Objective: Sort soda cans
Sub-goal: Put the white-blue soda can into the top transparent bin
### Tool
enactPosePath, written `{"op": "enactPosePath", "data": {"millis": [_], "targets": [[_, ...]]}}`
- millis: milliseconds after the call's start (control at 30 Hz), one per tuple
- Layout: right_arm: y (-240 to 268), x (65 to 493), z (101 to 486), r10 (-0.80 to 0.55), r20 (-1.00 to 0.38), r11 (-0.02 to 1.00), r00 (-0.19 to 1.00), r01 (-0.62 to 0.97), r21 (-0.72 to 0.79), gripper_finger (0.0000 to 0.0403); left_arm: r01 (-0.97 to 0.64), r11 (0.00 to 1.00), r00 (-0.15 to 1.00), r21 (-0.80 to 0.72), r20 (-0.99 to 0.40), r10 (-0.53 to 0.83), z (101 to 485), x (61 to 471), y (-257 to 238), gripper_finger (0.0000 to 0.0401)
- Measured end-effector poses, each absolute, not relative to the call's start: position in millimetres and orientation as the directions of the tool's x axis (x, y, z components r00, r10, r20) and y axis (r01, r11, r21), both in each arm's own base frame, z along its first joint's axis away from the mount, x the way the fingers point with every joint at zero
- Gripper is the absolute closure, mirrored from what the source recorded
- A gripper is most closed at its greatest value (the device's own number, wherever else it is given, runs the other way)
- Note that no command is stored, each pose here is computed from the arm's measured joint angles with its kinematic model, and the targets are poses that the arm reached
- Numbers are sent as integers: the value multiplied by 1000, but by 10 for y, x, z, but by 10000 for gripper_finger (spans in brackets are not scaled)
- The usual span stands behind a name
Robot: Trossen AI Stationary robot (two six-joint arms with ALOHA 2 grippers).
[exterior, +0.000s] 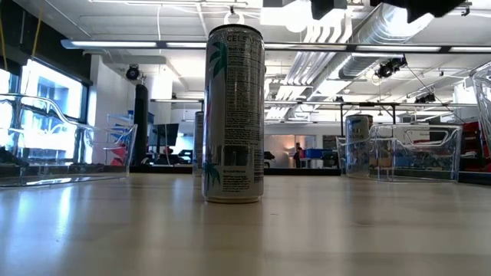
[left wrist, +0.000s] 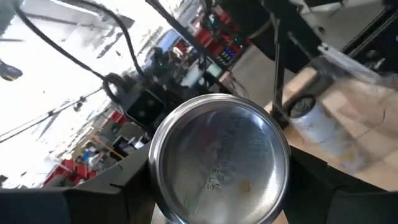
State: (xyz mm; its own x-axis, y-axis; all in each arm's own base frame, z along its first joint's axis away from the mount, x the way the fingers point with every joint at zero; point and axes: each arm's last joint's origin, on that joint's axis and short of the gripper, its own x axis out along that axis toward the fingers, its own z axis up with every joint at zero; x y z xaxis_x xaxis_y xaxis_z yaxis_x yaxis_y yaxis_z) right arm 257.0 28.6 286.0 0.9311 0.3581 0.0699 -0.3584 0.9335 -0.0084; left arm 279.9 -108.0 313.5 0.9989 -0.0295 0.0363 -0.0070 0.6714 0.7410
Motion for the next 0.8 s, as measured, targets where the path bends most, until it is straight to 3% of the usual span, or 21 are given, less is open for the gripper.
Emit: {"op": "enactPosePath", "data": {"millis": [300,800], "targets": [[350,2561,2598,386,273,918,881,-397,-17,81,-33,641,994,767,90,-56,3204,2742,-1178,154],[422,2884,2680,483,281,863,830,-506,10,99,-35,646,992,762,106,-71,3226,2747,-1167,154]]}}
